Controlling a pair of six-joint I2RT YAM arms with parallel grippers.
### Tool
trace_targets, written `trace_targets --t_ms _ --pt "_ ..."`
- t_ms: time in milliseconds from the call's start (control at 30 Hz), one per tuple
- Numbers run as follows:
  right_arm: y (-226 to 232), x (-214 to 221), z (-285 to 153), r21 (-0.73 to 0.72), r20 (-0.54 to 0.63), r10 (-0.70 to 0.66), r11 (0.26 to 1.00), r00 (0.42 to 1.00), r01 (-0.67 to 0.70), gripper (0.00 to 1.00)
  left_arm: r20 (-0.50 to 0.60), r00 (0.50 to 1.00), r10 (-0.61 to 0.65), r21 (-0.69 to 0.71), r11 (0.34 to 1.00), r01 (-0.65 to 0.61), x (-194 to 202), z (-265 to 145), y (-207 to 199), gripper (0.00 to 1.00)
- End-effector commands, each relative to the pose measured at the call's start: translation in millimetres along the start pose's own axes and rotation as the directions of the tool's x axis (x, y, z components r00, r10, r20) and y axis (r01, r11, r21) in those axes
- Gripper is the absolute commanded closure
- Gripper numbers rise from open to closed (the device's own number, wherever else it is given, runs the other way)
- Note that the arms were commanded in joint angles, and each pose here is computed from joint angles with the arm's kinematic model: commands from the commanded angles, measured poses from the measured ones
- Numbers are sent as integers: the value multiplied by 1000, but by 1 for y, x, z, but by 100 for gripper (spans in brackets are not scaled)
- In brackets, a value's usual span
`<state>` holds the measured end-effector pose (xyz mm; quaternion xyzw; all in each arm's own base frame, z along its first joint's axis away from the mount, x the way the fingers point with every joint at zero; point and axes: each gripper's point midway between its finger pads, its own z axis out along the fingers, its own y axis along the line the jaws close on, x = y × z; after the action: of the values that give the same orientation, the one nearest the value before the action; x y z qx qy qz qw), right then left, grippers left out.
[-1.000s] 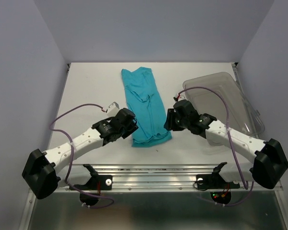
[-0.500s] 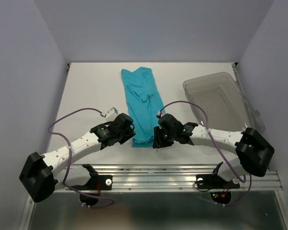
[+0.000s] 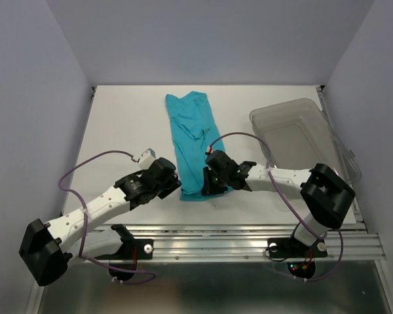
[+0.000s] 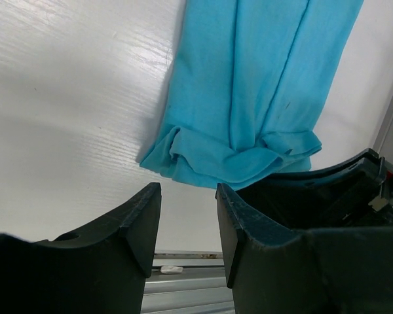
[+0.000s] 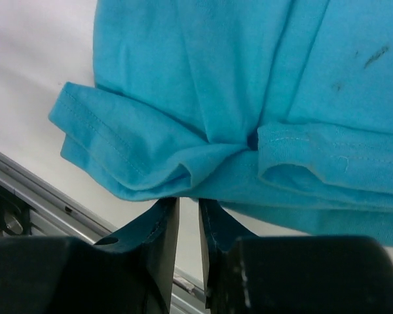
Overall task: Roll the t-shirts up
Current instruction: Roll the T-shirt to the center of the board.
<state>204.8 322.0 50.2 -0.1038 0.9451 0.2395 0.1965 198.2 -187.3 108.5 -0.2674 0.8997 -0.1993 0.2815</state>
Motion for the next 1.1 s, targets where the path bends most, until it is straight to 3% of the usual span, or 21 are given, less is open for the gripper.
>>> trace_targets --t_ms 0,233,500,733,833,967,1067 --pt "13 -26 6 -8 74 -13 1000 997 14 78 29 1000 -5 -12 1000 6 -3 -2 9 50" --pt "9 -64 9 57 157 -54 997 986 45 78 -7 1000 -4 7 1000 4 5 1 8 52" --pt "2 -90 29 84 148 -61 995 987 48 78 -70 997 19 82 997 -13 22 6 -7 59" --pt "-16 -101 -8 130 216 -55 991 975 27 76 -118 990 72 147 988 -54 33 14 -31 64" --pt "-44 -94 -22 169 222 -26 986 975 -12 71 -109 989 103 131 987 -88 32 21 -32 64" --pt "-70 -75 -37 199 209 -1 979 978 -41 57 -97 983 156 88 985 -147 33 26 -18 69" --pt "-86 -61 -48 215 202 18 975 979 -62 54 -94 982 167 52 985 -162 35 28 1 68"
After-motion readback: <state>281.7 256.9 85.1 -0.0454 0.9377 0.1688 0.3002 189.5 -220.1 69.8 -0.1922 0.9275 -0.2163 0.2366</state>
